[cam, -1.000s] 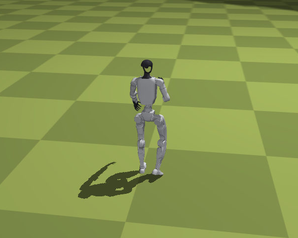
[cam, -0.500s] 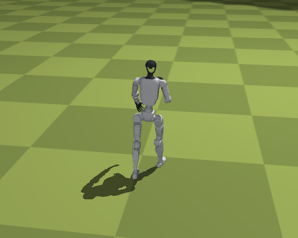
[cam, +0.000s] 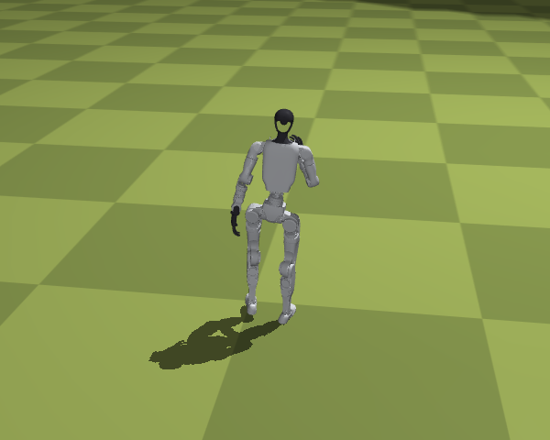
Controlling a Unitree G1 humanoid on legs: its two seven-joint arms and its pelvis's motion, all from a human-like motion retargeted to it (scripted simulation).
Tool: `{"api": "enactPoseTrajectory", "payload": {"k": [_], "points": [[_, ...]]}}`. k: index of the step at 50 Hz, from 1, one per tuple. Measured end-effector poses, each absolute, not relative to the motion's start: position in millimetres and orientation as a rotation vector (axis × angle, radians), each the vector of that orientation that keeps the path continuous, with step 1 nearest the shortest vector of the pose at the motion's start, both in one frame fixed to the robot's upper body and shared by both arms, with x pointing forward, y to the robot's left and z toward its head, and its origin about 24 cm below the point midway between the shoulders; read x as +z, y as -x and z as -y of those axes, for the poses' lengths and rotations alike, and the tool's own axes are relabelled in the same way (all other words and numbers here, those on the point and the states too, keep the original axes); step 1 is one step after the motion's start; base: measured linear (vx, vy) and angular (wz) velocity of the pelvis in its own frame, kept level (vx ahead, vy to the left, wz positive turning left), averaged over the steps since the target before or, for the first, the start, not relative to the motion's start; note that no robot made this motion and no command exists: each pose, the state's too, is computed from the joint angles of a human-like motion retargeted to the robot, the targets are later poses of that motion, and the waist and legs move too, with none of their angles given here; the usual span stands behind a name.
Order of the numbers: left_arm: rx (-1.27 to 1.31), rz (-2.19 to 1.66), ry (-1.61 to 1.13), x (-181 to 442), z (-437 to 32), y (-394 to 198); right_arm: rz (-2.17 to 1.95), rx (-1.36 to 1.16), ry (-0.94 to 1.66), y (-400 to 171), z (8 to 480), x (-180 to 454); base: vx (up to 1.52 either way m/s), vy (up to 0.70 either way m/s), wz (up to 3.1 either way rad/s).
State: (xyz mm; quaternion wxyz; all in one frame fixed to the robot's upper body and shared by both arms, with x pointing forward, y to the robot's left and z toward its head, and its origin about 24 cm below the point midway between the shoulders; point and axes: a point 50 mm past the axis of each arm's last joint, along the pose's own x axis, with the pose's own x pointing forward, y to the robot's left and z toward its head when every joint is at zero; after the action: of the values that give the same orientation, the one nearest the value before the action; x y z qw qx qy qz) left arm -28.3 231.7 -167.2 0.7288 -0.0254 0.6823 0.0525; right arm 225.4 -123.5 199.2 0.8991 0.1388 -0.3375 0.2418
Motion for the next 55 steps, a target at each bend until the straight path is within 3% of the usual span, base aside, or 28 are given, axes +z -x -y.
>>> {"api": "enactPoseTrajectory", "payload": {"k": [10, 23, 31, 35, 41, 48, 55], "points": [[-0.040, -1.455, 0.136, -174.4, -197.8, 6.1, 0.769, 0.531, -0.310, -222.8, 117.1, 208.5, 0.29, 0.00, 0.01], [0.151, -1.426, 0.145, -171.3, -224.2, 0.2, 0.782, 0.576, -0.359, -225.3, 103.6, 217.4, 0.42, 0.04, -0.36], [0.003, -1.488, -0.039, -169.8, -236.6, -7.3, 0.718, 0.604, -0.386, -221.3, 102.1, 203.0, 0.49, 0.19, -0.11], [-0.107, -1.433, -0.203, -166.4, -242.7, -45.8, 0.673, 0.597, -0.377, -218.6, 105.5, 192.7, 0.43, 0.22, 0.16], [-0.106, -1.187, -0.355, -142.1, -242.2, -150.1, 0.606, 0.573, -0.361, -218.3, 112.5, 182.9, 0.36, 0.17, 0.33], [-0.076, -0.801, -0.332, -77.2, -217.0, -269.7, 0.569, 0.599, -0.329, -218.4, 112.8, 177.7, 0.32, 0.09, 0.56], [-0.122, -0.498, -0.257, -12.6, -181.5, -334.0, 0.549, 0.607, -0.286, -220.3, 111.7, 176.1, 0.36, -0.02, 0.80]]}}
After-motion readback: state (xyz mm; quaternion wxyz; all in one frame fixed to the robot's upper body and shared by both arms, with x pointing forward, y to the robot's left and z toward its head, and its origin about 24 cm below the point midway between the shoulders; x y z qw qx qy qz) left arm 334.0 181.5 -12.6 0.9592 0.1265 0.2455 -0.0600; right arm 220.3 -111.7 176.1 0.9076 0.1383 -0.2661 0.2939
